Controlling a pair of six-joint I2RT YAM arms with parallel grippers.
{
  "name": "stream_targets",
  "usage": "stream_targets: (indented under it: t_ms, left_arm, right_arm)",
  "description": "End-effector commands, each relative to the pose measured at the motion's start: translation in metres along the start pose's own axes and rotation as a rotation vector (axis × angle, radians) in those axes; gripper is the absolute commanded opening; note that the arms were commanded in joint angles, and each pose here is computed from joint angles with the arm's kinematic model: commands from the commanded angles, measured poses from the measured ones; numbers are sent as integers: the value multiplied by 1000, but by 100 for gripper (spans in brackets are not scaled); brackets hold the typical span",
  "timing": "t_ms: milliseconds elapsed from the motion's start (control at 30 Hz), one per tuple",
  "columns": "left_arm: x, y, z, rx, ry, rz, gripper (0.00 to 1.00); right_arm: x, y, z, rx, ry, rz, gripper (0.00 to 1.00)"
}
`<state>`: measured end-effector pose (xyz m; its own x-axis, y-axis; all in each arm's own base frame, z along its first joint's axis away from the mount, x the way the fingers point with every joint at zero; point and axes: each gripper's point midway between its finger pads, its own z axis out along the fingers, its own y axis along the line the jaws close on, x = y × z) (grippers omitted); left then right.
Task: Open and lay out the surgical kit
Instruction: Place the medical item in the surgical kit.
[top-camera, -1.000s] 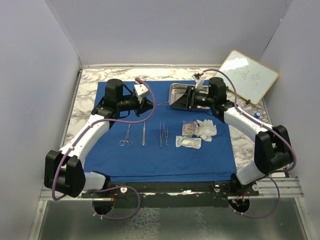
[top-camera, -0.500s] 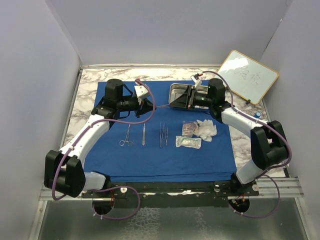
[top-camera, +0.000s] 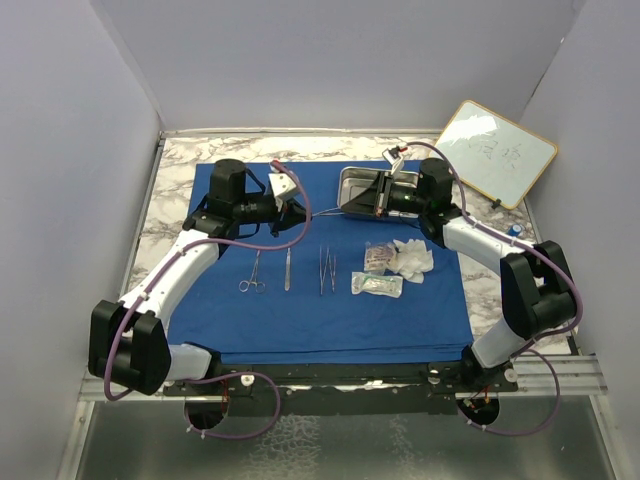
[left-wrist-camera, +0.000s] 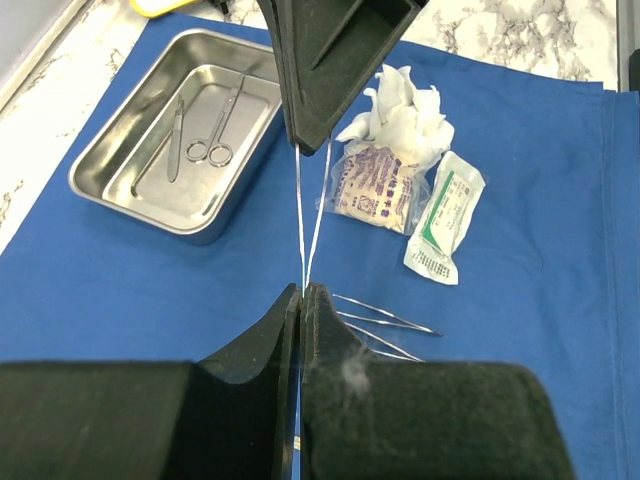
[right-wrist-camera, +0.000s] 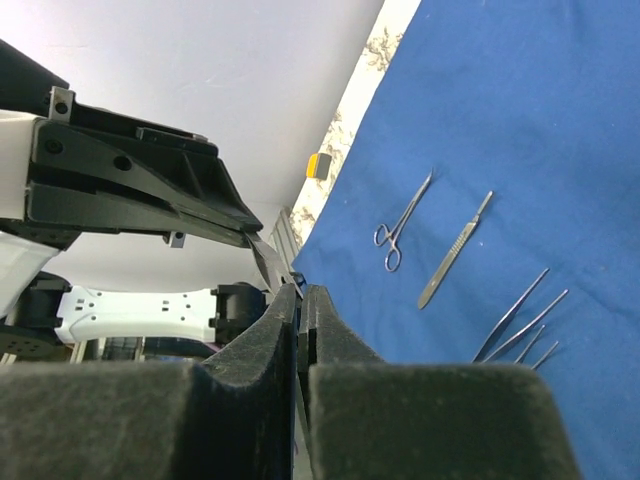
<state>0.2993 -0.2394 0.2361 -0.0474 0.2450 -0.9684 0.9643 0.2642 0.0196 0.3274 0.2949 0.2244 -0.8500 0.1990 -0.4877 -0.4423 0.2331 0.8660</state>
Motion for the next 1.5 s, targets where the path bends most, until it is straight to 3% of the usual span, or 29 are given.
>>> stream_targets:
  t_ms: [0,567,933,1133,1467]
  left_arm:
    - [-2,-9,-4,29,-19,37,0]
    - [6,-12,-2,34,-1,-9,31]
    - [6,-19,5,54,72,-112,57]
    - [8,-21,17,48,151,-155,60]
    - [13,-29,29,93,172,-226,63]
  right_arm:
    - [-1,7,-1,-43,5,-48,1]
    - [-4,10,-5,-65,6,-165,1]
    - [6,15,-5,-145,148,-423,1]
    - [18,18,-1,-171,237,-495,1]
    - [30,20,-1,-210,312,-540,1]
